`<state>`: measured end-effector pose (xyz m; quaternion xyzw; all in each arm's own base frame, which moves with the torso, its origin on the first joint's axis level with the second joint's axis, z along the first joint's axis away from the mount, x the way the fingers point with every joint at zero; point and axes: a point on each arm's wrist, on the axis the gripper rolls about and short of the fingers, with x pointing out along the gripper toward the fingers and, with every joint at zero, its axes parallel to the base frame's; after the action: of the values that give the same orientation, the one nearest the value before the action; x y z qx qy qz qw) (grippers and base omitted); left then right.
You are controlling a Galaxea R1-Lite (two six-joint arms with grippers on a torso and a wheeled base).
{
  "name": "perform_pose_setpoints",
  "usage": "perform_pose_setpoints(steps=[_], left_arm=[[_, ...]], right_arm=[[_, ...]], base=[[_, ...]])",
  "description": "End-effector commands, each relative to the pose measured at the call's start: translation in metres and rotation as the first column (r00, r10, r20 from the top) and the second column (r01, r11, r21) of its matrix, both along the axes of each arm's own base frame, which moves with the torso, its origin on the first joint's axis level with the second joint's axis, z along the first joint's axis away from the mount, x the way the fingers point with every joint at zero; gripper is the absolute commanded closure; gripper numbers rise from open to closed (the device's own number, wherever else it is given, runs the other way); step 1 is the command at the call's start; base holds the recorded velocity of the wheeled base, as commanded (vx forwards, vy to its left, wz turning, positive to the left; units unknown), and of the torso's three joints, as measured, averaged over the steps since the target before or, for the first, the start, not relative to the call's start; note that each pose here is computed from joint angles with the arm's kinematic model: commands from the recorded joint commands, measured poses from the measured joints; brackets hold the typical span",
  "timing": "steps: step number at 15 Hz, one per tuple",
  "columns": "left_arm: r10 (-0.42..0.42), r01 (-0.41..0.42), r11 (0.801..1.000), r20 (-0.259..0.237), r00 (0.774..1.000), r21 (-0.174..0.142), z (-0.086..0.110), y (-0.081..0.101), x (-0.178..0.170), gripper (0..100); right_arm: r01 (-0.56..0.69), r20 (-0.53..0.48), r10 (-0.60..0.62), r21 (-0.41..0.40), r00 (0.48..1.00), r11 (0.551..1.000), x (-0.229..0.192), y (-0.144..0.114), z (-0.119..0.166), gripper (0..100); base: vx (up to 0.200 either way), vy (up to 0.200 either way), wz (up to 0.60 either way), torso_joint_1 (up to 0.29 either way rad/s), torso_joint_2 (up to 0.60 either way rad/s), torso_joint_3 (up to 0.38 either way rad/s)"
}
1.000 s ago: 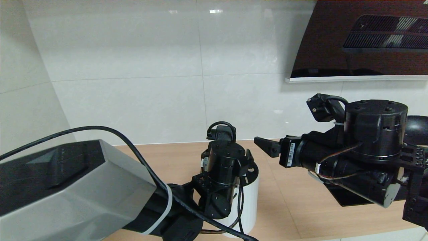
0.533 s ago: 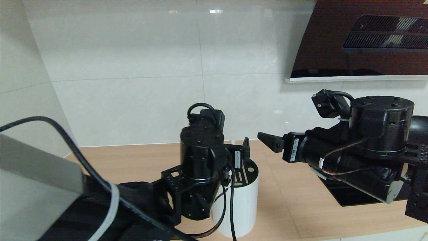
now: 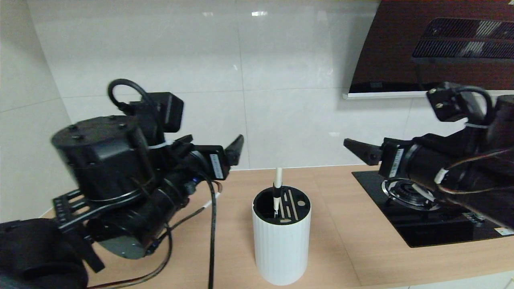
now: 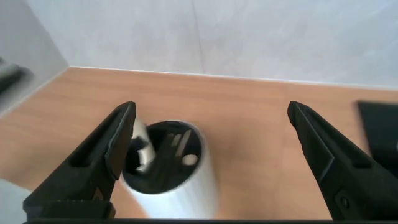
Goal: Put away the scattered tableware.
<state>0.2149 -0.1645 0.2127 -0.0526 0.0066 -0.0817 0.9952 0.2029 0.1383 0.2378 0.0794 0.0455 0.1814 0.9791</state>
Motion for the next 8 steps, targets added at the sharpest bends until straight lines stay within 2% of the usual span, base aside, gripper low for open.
perform_pose_setpoints(steps=[1, 4, 5, 6, 7, 8], left_arm=[[0.109, -0.108, 0.994, 0.032, 0.994, -0.023, 0.003, 0.062, -0.04, 0], [0.13, -0.13, 0.991, 0.026, 0.991, -0.01, -0.023, 0.101, -0.093, 0], [0.17, -0.17, 0.985, 0.046, 0.984, -0.006, -0.027, 0.116, -0.107, 0], [0.193, -0.193, 0.981, 0.052, 0.98, -0.006, -0.03, 0.122, -0.114, 0], [0.246, -0.246, 0.969, 0.087, 0.965, -0.017, -0.033, 0.139, -0.136, 0], [0.278, -0.277, 0.961, 0.101, 0.955, -0.019, -0.037, 0.148, -0.15, 0]], right_arm=[[0.089, 0.127, -0.093, 0.039, 0.987, 0.995, -0.049, -0.054, 0.021, 0], [0.182, 0.225, -0.185, 0.034, 0.957, 0.983, -0.099, -0.096, 0.012, 0], [0.2, 0.278, -0.204, 0.042, 0.939, 0.979, -0.121, -0.108, 0.009, 0], [0.206, 0.298, -0.21, 0.045, 0.931, 0.977, -0.131, -0.113, 0.008, 0], [0.246, 0.325, -0.25, 0.056, 0.912, 0.968, -0.163, -0.128, 0.001, 0], [0.281, 0.326, -0.284, 0.055, 0.902, 0.958, -0.182, -0.137, -0.004, 0]], base=[[0.0, 0.0, 0.0, 0.0, 0.0, 0.0], [0.0, 0.0, 0.0, 0.0, 0.0, 0.0], [0.0, 0.0, 0.0, 0.0, 0.0, 0.0], [0.0, 0.0, 0.0, 0.0, 0.0, 0.0], [0.0, 0.0, 0.0, 0.0, 0.0, 0.0], [0.0, 0.0, 0.0, 0.0, 0.0, 0.0]])
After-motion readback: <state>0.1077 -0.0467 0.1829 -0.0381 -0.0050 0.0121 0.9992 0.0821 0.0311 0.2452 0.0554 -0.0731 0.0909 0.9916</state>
